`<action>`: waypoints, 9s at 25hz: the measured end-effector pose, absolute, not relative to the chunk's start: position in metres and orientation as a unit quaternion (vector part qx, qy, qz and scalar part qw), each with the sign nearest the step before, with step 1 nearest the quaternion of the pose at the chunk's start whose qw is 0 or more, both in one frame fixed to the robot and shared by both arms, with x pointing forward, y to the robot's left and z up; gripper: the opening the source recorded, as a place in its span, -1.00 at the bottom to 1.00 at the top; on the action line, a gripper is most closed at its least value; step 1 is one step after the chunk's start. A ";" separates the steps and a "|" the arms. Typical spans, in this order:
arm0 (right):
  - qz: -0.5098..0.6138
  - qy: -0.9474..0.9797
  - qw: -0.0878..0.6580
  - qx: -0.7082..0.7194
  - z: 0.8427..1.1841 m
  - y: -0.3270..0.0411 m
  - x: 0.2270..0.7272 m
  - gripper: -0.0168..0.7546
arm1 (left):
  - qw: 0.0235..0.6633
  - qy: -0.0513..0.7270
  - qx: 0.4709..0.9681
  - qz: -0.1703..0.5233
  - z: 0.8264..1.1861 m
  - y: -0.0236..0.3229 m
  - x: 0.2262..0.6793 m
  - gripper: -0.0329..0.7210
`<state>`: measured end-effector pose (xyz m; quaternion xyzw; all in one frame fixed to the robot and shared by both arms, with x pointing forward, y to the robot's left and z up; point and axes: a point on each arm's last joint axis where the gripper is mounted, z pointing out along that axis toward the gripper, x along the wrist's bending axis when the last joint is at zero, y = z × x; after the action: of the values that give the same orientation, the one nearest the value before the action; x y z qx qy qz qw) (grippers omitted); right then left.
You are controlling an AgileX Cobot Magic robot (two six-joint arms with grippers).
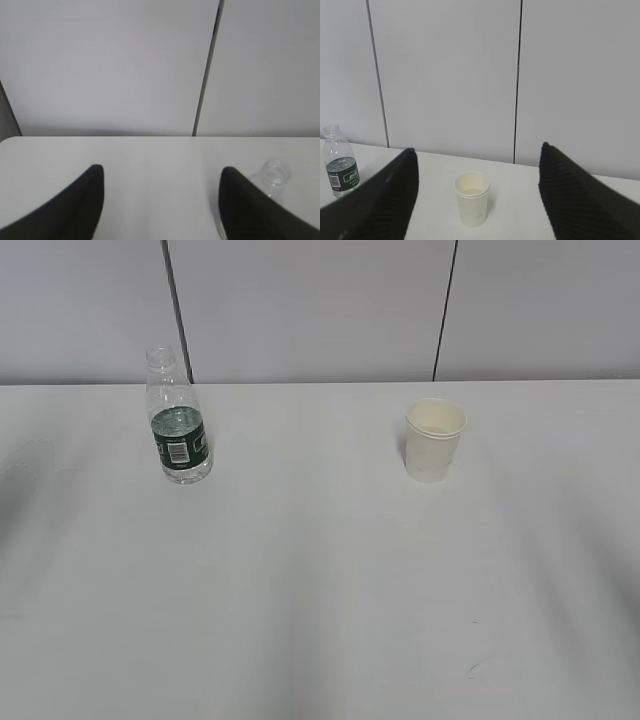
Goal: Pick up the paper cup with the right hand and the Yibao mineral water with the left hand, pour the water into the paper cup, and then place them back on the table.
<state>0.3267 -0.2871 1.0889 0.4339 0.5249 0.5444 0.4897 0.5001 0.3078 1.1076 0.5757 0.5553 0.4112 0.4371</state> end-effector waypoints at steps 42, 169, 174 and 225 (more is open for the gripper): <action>0.544 0.525 0.490 0.434 1.089 -0.287 0.327 0.56 | 0.549 0.433 0.555 0.450 1.080 0.279 0.323 0.28; 0.320 0.588 0.369 0.645 1.042 -0.312 0.228 0.56 | 0.558 0.455 0.533 0.445 1.079 0.282 0.323 -0.23; 0.321 0.587 0.370 0.645 1.042 -0.312 0.228 0.56 | 0.545 0.481 0.491 0.481 1.080 0.293 0.325 -0.26; 0.322 0.587 0.371 0.644 1.043 -0.312 0.228 0.56 | 0.387 0.600 0.594 0.369 1.082 0.299 0.232 -0.26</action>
<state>0.2284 -0.3115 1.0425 0.6438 0.5870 0.3219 0.3705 0.2325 0.2988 1.0819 0.5943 0.6004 0.3694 0.3871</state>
